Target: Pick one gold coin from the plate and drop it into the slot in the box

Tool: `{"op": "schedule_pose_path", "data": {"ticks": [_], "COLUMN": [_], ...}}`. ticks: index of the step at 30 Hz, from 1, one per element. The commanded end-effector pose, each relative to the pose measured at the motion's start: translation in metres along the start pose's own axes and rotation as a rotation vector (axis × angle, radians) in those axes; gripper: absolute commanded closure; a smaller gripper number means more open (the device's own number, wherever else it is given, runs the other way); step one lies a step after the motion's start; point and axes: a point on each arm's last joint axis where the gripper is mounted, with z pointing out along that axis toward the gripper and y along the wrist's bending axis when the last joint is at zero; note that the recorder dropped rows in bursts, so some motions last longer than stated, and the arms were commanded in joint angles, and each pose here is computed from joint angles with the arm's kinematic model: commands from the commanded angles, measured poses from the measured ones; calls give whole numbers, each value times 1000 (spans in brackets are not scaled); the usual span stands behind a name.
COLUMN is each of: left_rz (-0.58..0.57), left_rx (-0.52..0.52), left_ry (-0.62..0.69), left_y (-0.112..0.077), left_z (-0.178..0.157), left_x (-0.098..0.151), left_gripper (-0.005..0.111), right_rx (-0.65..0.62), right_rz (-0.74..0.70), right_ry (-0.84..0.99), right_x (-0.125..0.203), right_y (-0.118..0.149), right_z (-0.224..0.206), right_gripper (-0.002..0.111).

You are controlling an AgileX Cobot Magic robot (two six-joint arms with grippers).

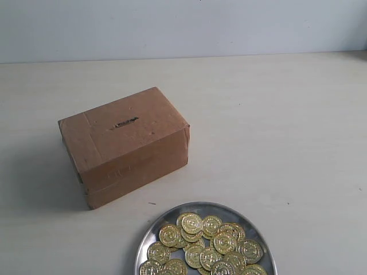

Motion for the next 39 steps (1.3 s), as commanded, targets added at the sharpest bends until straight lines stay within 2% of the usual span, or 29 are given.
{"op": "schedule_pose_path", "data": {"ticks": [1,10,16,18,21,23,39], "left_rz": [-10,-10,-10,-10,-10,-10,-10], "left_rx": [2,2,2,2,2,2,2], "left_ry": [-11,-11,-11,-11,-11,-11,-11], "left_y": [0,0,0,0,0,0,0], "left_z": [0,0,0,0,0,0,0], "left_x": [0,0,0,0,0,0,0], "left_gripper": [107,107,107,107,107,107,107], "right_rx": [-4,-4,7,4,-14,-17,-44], "right_rz": [37,37,45,114,366,440,482], "right_ry": [-61,-61,-229,-265,-273,-273,-199], "right_x": [-4,-4,-19,-22,-23,-23,-22], "right_y": [0,0,-1,-2,-3,-4,-1], "right_z": [0,0,-2,-3,-3,-3,-3], "right_gripper": [108,108,108,108,108,108,108]}}
